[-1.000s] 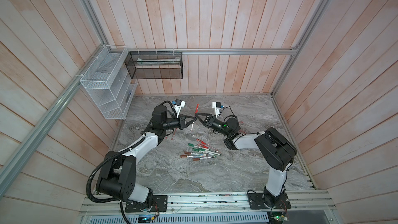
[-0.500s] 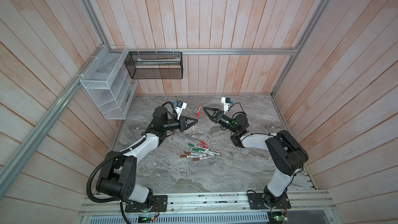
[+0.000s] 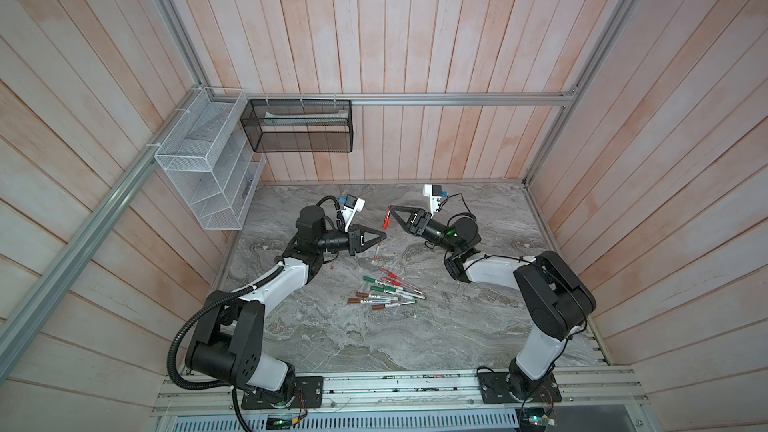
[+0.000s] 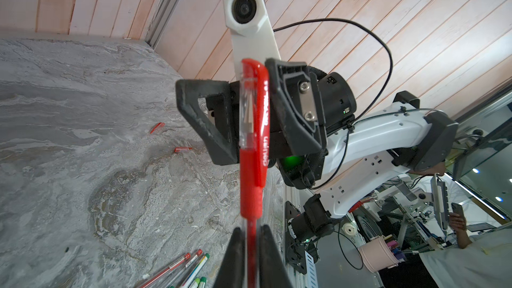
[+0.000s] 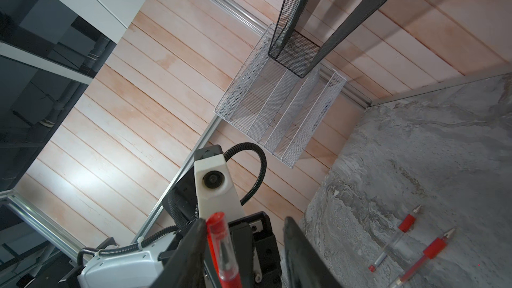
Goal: Remove pen caps from pens
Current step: Open the pen cap on the pen.
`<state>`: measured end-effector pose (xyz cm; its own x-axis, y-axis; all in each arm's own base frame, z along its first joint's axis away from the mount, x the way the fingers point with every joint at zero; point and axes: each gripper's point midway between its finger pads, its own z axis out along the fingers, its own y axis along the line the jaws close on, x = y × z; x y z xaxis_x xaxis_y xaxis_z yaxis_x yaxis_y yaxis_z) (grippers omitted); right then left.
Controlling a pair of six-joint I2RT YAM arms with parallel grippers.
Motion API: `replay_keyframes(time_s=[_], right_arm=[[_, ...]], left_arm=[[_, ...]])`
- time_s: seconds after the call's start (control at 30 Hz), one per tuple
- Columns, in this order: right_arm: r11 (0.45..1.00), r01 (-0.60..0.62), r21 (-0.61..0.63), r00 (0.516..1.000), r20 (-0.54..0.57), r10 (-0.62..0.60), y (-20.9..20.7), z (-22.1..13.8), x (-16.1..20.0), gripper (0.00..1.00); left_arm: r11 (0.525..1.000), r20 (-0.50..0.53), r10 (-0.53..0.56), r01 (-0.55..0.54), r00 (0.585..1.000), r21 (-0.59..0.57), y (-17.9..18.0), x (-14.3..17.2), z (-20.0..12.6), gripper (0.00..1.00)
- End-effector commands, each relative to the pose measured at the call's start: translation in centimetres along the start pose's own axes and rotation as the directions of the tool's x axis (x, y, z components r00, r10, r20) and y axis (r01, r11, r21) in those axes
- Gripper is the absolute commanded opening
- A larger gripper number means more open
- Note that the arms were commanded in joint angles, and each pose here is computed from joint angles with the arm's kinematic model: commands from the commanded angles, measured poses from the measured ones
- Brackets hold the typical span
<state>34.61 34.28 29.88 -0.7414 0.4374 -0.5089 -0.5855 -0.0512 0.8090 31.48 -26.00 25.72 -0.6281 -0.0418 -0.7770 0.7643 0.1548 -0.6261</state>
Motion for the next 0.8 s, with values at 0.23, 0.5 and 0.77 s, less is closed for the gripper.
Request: replay_keyframes(time_s=[0.23, 0.5, 0.77], right_arm=[[0.994, 0.031, -0.101, 0.998, -0.045, -0.035, 2.0, 0.7, 0.8, 0.31], [0.997, 0.022, -0.070, 1.000, -0.012, -0.023, 1.1, -0.2, -0.8, 0.00], [0.993, 0.118, -0.008, 0.989, 0.085, -0.117, 2.7, -3.4, -6.6, 0.00]], left_arm=[[0.999, -0.032, -0.036, 0.038, 0.999, 0.038, -0.2, 0.6, 0.9, 0.00], [0.999, -0.056, -0.026, 0.028, 0.998, 0.027, -0.1, 1.4, 1.3, 0.00], [0.998, -0.144, 0.025, -0.032, 0.989, -0.048, 1.1, 4.4, 2.4, 0.00]])
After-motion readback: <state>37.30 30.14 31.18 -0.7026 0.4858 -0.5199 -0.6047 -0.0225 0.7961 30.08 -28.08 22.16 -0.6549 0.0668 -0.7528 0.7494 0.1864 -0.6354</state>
